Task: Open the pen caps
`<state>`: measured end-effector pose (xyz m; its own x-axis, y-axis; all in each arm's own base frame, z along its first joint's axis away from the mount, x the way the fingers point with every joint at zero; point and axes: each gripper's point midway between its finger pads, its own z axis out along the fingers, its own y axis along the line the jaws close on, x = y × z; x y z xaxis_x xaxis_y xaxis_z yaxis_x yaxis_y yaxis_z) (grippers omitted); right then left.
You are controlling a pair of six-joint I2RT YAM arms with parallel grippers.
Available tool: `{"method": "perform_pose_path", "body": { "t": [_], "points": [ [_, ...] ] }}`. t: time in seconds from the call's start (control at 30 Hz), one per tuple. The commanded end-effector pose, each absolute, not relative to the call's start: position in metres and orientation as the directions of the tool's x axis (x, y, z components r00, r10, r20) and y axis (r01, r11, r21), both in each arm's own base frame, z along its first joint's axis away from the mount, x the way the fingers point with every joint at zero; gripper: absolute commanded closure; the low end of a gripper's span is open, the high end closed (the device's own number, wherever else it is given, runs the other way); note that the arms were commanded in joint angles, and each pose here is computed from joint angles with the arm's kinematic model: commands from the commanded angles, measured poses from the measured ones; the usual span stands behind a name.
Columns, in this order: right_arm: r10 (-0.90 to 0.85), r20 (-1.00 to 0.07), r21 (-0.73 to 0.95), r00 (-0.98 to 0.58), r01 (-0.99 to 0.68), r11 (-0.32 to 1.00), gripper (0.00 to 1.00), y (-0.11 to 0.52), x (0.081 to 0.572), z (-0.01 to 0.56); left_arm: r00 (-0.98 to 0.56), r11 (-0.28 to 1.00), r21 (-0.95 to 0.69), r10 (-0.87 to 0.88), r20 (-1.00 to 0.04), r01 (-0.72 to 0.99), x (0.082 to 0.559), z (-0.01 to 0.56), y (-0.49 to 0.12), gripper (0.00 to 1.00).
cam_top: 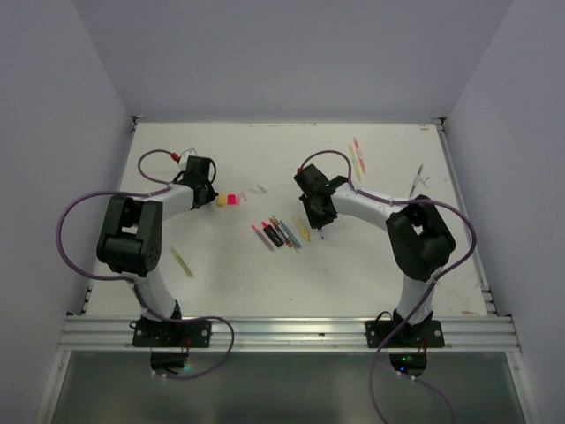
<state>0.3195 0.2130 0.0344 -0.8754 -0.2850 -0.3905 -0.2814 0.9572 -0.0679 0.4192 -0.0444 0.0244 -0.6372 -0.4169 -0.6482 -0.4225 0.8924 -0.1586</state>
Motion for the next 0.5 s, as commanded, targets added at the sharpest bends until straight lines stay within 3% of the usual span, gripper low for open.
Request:
{"method": "perform_pose_path", "body": {
  "t": [0.0, 0.2, 0.47],
  "points": [
    [-0.279, -0.429, -0.060, -0.859, -0.281, 0.958, 0.93, 0.222, 0.332, 0.044, -0.614, 0.906, -0.191, -0.399, -0.681, -0.377, 0.442, 0.042, -0.050, 1.00],
    [-0.286, -0.413, -0.053, -0.865, -0.290, 0.955, 0.85, 0.223, 0.329, 0.038, -0.650, 0.910, -0.199, -0.401, -0.645, -0.364, 0.442, 0.027, -0.057, 1.00],
    [-0.298, -0.393, -0.050, -0.870, -0.303, 0.952, 0.74, 0.223, 0.326, 0.032, -0.660, 0.904, -0.205, -0.417, -0.625, -0.376, 0.440, 0.020, -0.055, 0.80]
  ]
}}
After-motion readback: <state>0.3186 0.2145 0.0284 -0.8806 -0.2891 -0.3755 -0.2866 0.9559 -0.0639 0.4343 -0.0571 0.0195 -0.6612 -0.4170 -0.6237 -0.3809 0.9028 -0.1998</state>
